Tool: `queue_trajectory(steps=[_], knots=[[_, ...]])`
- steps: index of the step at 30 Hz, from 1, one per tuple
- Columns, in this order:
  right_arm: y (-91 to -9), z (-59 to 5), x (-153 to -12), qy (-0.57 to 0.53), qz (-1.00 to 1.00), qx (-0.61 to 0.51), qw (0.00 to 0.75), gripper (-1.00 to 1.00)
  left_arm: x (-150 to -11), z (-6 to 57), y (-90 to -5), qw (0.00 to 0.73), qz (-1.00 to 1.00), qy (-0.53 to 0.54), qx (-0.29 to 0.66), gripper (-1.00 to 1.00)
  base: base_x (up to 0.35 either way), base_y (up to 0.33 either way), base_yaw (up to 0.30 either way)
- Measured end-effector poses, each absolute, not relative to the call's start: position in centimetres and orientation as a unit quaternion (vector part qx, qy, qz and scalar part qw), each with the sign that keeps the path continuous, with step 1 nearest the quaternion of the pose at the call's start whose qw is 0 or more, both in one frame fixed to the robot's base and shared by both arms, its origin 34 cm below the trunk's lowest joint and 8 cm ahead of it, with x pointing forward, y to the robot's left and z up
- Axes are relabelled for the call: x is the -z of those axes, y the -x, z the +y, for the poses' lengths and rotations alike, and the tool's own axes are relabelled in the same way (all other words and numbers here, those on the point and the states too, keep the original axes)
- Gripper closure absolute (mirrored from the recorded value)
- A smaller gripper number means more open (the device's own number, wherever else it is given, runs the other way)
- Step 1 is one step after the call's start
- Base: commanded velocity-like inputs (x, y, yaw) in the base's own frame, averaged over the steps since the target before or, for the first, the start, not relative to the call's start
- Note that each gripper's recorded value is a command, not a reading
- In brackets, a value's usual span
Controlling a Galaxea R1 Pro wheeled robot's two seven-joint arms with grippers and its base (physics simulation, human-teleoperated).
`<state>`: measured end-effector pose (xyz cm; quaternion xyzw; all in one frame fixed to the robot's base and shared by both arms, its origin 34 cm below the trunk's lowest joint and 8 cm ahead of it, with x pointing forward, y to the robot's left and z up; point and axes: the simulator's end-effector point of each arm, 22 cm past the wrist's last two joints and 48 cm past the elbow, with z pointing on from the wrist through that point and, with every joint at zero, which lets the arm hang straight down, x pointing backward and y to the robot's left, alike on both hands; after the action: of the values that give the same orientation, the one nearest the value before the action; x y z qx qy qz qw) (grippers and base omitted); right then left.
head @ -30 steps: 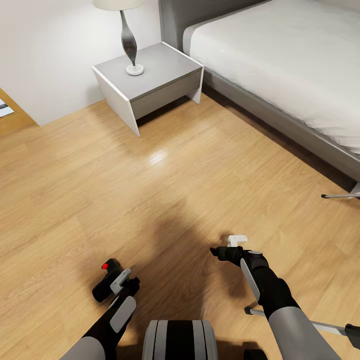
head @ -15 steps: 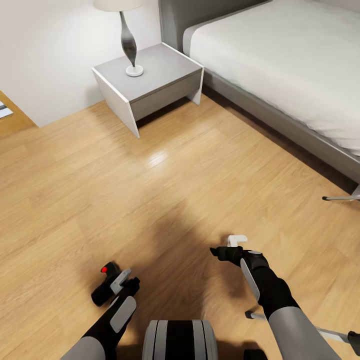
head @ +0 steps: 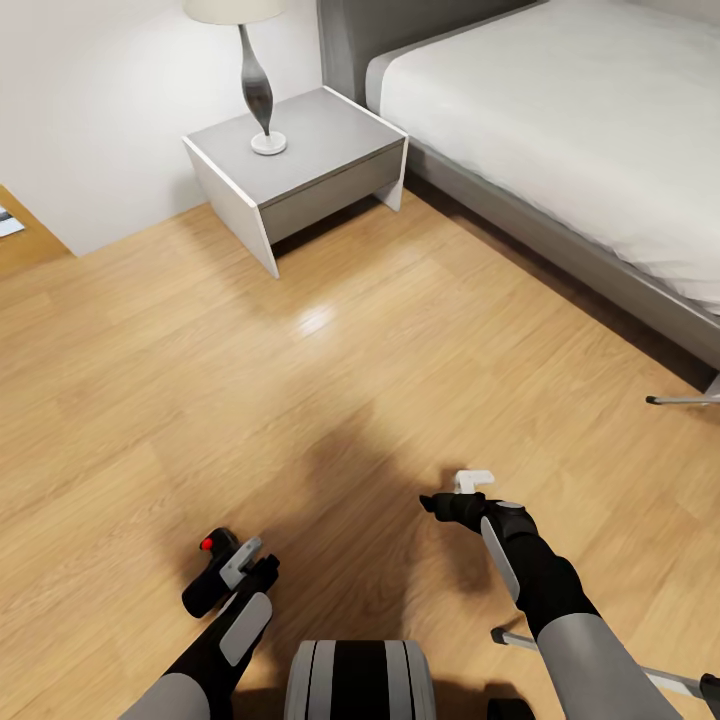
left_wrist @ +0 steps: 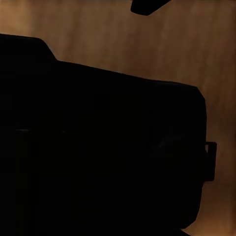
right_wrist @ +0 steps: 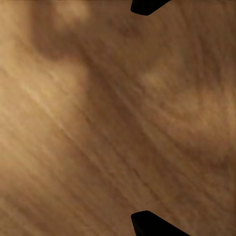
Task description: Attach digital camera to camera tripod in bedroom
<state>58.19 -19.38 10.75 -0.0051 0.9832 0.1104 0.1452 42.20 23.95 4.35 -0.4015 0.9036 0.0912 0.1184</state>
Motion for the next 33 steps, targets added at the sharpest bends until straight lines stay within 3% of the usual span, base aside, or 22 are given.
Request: queue_trajectory(steps=[27,28,33], knots=[[-58.14,-18.94,-10.84,0.007,0.982,-0.121,0.145,-1.0,-4.35,24.17,-42.19,0.119,0.903,0.403,-0.093,-1.0,0.0,0.0,0.0],[-58.14,-18.93,-10.84,0.007,0.982,-0.121,0.145,-1.0,-4.35,24.19,-42.19,0.119,0.903,0.403,-0.093,1.0,0.0,0.0,0.0],[-58.14,-18.93,-10.84,0.007,0.982,-0.121,0.145,-1.0,-4.35,24.3,-42.18,0.119,0.902,0.405,-0.094,1.0,0.0,0.0,0.0]])
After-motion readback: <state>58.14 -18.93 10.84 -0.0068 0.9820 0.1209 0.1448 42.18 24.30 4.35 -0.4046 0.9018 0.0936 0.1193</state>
